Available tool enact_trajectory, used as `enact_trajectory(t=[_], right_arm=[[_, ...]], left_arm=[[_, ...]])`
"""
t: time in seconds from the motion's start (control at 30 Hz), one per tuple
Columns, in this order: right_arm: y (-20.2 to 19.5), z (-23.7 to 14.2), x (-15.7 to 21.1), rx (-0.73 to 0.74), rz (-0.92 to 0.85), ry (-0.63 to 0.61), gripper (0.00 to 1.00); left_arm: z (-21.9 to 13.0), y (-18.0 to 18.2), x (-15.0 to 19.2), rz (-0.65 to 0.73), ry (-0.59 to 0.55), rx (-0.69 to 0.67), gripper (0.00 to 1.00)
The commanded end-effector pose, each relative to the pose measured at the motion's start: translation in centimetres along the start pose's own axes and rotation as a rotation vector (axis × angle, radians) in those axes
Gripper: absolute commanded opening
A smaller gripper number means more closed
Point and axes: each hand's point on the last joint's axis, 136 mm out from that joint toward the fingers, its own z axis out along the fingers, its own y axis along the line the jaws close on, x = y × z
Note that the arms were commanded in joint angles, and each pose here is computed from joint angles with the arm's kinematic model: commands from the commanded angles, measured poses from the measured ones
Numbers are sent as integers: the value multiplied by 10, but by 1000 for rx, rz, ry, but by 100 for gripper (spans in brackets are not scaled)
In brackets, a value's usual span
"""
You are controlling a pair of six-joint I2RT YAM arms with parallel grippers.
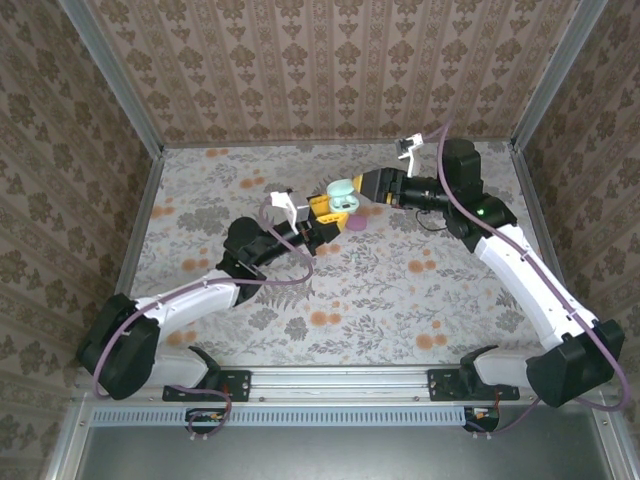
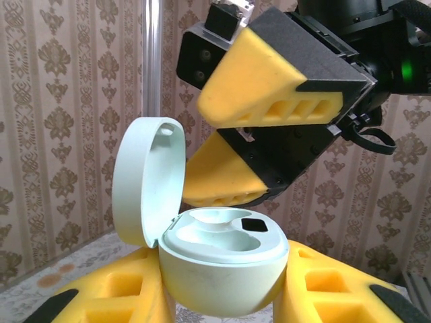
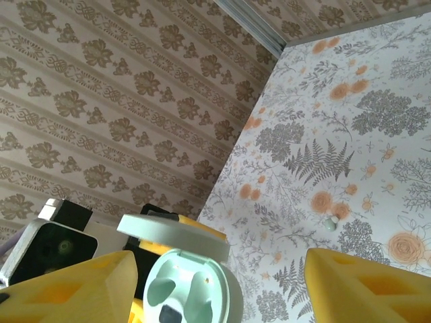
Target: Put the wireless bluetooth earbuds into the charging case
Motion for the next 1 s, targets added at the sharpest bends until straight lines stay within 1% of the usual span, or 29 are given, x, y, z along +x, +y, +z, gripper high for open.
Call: enact_trajectory(t=[0.0,0.07,0.13,0.2,0.27,0.3,0.47,0.5,0.67,0.8,0.97], right_arm=[[11,-18,-6,4,10,-38,68],[-8,-22,-5,69,15,-62,67],[-44,-26,0,209,55,-79,64],[-81,-30,10,343,117,-67,60],[-103,-26,23,377,148,-21,55],[-114,-22,32,396,165,16,52],[-151,-1,69,440,238,173,43],[-164,5,80,472,259,221,41],[-195,24,111,592,288,375,39],[-211,47,129,643,305,451,37],[-232,65,147,747,297,529,43]], left_arm=[[-7,0,-19,71,-61,-35,33],[-9,2,-20,78,-63,-47,33],[-12,5,-22,81,-64,-59,33],[-15,6,-25,84,-67,-67,33],[-19,7,-25,85,-64,-77,33],[-22,7,-26,86,-61,-83,32],[-32,8,-28,91,-53,-111,33],[-33,9,-28,91,-49,-114,33],[-37,8,-27,91,-43,-123,33],[-39,9,-28,98,-43,-130,33],[-43,9,-30,112,-35,-140,32]])
